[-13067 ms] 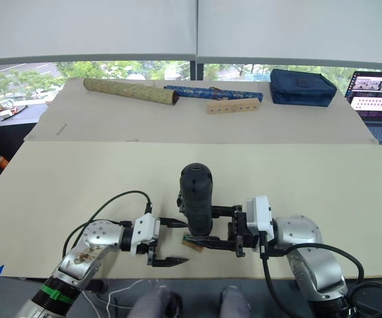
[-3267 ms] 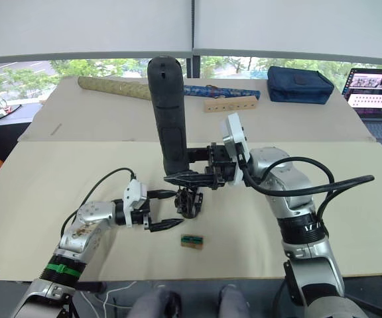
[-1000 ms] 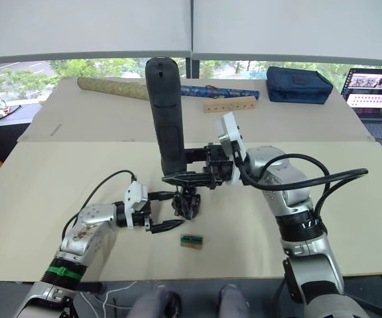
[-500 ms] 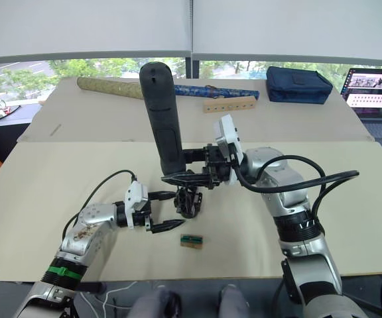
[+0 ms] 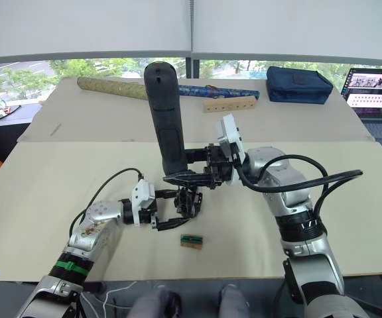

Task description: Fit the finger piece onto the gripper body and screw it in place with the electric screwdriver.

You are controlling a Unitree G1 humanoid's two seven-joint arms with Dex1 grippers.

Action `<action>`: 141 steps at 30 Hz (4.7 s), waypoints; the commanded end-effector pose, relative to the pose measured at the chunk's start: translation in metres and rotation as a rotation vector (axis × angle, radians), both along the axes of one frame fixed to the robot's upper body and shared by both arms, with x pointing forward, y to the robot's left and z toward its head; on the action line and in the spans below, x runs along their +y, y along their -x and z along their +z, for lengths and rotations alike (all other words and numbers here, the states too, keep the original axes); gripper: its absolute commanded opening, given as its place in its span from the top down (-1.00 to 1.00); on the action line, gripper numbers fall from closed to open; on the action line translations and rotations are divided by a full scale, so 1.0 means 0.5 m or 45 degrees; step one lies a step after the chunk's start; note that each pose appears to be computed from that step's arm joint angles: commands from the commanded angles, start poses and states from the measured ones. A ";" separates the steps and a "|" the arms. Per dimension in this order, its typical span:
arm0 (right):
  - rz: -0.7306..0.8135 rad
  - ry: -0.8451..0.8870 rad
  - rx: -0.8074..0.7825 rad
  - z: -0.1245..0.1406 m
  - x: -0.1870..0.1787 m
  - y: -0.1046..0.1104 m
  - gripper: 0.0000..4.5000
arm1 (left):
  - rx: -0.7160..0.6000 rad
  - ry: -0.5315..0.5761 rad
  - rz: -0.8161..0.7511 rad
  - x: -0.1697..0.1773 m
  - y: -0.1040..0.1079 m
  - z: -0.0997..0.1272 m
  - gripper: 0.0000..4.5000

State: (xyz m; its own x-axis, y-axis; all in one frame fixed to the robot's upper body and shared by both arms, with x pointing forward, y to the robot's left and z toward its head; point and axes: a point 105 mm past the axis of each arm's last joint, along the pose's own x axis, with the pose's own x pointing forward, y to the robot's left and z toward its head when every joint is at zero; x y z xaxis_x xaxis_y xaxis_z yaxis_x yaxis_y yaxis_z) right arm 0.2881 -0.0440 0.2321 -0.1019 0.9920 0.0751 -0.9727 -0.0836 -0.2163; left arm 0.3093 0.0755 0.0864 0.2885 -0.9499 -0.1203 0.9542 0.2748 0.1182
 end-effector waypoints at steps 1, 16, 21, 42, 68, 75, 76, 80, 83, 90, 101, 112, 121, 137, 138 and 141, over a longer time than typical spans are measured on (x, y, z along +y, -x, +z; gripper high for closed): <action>0.009 0.001 -0.039 0.014 -0.002 0.007 0.16 | -0.037 -0.008 -0.019 -0.010 -0.006 0.005 -1.00; -0.004 0.007 -0.041 0.010 -0.001 0.005 0.16 | -0.010 -0.024 -0.109 -0.036 -0.003 -0.007 -1.00; -0.009 0.012 -0.041 0.007 -0.002 0.006 0.16 | -0.007 -0.045 -0.110 -0.037 -0.003 -0.014 -0.44; -0.105 0.101 0.073 -0.057 0.014 -0.003 0.16 | 0.000 -0.070 -0.096 -0.034 0.004 -0.029 -0.05; -0.228 0.205 0.229 -0.136 0.011 -0.016 0.16 | 0.011 -0.066 -0.078 -0.027 0.002 -0.028 -0.05; -0.110 -0.035 -0.001 -0.012 0.004 0.003 0.16 | 0.013 -0.078 -0.066 -0.022 0.001 -0.032 -0.05; -0.094 -0.066 -0.024 0.006 0.002 0.007 0.16 | 0.013 -0.081 -0.064 -0.021 0.001 -0.033 -0.05; -0.007 -0.175 -0.105 0.073 -0.004 0.032 0.16 | 0.019 -0.107 -0.046 -0.017 -0.001 -0.043 -0.05; 0.027 -0.189 -0.140 0.085 -0.005 0.043 0.16 | 0.023 -0.124 -0.037 -0.017 0.000 -0.052 -0.05; 0.050 -0.208 -0.176 0.097 -0.014 0.050 0.16 | 0.057 -0.131 -0.019 -0.015 0.000 -0.062 -0.05; 0.207 -0.314 -0.298 0.188 -0.011 0.125 0.16 | 0.087 -0.132 0.117 0.047 -0.008 -0.061 -1.00; -0.178 -0.142 -0.331 0.174 -0.148 0.103 0.16 | 0.031 -0.155 0.234 0.265 0.059 0.008 -1.00; -0.680 -0.030 -0.335 0.089 -0.307 0.076 0.16 | 0.020 -0.154 0.304 0.333 0.074 0.060 -1.00; -0.602 -0.123 -0.311 0.067 -0.239 0.128 0.16 | -0.021 -0.147 -0.100 0.215 0.140 0.044 -1.00; -0.545 -0.121 -0.297 0.066 -0.222 0.138 0.16 | -0.025 -0.149 -0.131 0.198 0.142 0.042 -1.00; -0.410 -0.118 -0.263 0.059 -0.181 0.159 0.16 | -0.034 -0.143 -0.185 0.155 0.146 0.032 -1.00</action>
State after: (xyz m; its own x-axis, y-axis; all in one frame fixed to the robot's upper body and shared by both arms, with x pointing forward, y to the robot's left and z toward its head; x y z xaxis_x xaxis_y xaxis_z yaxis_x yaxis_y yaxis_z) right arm 0.2197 -0.1449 0.2499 0.2604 0.9544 0.1459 -0.8804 0.2968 -0.3698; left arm 0.2379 0.1624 0.0987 0.1746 -0.9598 -0.2200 0.9796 0.1467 0.1373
